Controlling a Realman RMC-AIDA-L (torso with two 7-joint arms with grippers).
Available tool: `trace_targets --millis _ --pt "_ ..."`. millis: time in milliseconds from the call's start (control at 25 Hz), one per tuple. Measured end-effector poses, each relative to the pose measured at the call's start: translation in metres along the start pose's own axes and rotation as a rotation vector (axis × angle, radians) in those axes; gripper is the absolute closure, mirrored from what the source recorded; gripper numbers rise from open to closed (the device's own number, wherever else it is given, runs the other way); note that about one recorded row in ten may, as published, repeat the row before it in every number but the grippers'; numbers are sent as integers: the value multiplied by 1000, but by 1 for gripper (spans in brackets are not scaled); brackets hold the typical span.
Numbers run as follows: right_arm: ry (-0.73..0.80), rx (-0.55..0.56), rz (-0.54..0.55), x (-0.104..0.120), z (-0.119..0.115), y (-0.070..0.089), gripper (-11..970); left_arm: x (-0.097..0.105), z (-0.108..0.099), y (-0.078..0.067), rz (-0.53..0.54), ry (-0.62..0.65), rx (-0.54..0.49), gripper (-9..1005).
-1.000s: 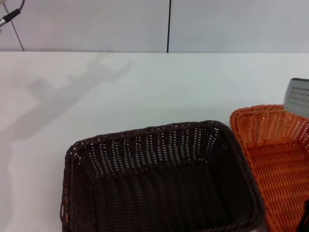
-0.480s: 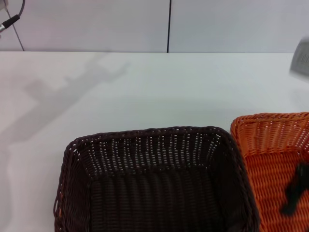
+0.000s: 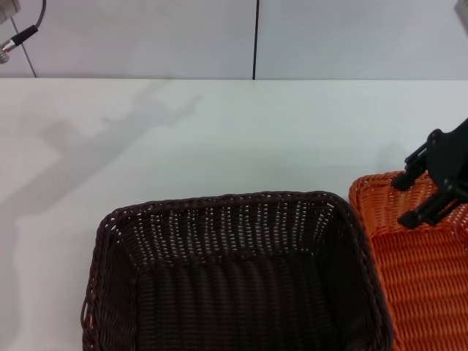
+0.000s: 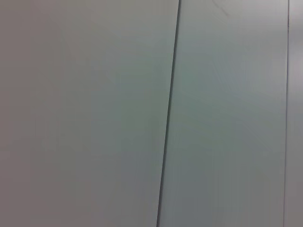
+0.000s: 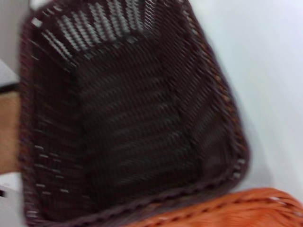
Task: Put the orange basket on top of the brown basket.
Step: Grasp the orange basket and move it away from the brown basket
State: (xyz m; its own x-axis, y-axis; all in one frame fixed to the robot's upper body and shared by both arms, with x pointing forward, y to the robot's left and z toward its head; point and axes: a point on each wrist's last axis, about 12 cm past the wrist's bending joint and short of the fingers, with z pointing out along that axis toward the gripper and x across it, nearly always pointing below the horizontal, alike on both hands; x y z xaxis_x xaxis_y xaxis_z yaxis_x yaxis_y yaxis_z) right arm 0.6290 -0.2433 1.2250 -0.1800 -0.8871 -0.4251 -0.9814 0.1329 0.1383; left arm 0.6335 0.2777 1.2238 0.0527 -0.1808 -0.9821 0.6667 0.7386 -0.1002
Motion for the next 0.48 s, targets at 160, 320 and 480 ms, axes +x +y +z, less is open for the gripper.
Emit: trace_targets --millis 160,320,480 --pt "42 74 -4 1 6 -8 259 3 -1 0 -11 4 -3 135" --pt "41 94 -9 0 5 -11 258 4 -2 0 -17 5 -5 135" --pt "58 136 -17 -1 7 -15 275 7 -4 2 -28 9 -11 135"
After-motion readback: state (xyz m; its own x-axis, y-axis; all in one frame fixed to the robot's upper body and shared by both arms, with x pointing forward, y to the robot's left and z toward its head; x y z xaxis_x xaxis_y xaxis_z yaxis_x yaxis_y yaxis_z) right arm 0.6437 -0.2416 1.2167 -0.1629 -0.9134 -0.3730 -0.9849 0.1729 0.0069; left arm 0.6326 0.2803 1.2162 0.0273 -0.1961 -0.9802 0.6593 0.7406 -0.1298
